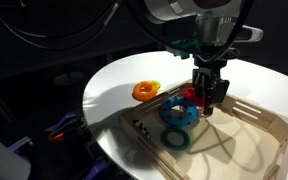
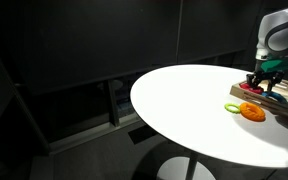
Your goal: Remove the red ring from the box
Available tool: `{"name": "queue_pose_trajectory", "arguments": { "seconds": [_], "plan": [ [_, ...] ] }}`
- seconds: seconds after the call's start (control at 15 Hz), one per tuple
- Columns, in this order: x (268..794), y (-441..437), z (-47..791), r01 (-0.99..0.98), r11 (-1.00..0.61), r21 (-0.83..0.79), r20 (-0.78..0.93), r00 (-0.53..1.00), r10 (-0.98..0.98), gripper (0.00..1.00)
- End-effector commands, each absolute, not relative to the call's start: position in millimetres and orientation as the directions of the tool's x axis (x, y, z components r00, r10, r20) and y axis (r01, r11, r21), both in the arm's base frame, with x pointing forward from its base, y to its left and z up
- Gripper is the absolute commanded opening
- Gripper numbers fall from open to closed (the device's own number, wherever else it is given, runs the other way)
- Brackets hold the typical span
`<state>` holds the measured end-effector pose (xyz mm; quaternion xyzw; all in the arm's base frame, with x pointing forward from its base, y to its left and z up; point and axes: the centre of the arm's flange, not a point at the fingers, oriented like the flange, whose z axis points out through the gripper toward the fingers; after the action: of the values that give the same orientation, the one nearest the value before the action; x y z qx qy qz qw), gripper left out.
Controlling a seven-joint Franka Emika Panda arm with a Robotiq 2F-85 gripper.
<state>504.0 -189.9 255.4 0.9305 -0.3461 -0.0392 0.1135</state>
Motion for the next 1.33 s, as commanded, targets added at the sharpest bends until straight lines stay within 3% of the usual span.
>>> {"name": "queue_pose_trajectory", "arguments": {
  "seconds": [0.0, 0.2, 1.27],
  "plan": [
    [504.4, -195.5, 266.9, -0.662, -0.713, 0.232, 0.026, 0.737, -0.676, 0.33],
    [504.1, -198.9, 281.7, -0.677, -0.702, 0.220, 0.059, 0.727, -0.684, 0.10],
    [497.6, -124.3, 333.1, -0.593, -0.796, 0.121, 0.144, 0.804, -0.577, 0.10]
  ]
}}
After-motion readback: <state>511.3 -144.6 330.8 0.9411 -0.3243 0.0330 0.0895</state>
